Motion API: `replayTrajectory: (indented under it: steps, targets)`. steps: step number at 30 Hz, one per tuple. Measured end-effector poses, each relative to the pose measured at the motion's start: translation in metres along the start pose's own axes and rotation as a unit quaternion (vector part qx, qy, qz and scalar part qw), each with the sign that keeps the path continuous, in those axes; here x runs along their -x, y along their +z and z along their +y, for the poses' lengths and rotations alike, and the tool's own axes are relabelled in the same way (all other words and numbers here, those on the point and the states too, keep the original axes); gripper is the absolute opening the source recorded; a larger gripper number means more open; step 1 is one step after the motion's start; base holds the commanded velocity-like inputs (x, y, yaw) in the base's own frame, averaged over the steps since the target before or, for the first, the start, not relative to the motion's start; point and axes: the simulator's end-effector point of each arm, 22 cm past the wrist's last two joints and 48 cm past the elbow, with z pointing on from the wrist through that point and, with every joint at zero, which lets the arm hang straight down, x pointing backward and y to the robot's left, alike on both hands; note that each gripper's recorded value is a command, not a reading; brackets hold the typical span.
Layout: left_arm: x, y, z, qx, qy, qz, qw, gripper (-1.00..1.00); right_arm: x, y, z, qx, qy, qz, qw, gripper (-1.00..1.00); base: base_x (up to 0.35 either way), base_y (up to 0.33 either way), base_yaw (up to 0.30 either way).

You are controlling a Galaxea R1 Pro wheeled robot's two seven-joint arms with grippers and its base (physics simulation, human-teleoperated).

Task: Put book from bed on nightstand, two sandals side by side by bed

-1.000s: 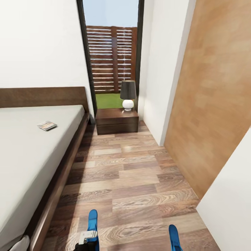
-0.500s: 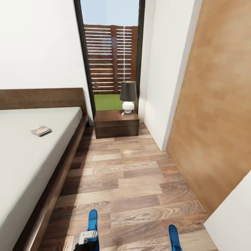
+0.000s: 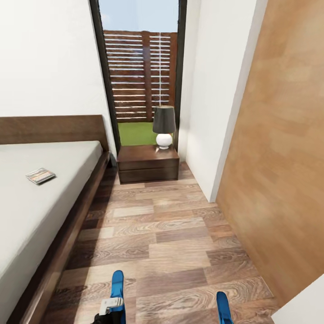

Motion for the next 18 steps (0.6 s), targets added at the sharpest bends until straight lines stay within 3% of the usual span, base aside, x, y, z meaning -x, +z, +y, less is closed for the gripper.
replayTrajectory:
  steps: [3,18]
  targets:
    - [0.0017,-0.0025,0.0115,0.007,0.003,-0.001,1.0000,-1.00,0.0005,-0.0004,-0.0010,-0.001,0.001,-0.001,1.0000,-1.00,0.317,-0.089,0.134]
    - [0.0014,-0.0022,0.0099,0.006,0.003,0.000,1.0000,-1.00,-0.0061,-0.0008,-0.0014,-0.001,0.004,0.005,1.0000,-1.00,0.317,-0.089,0.120]
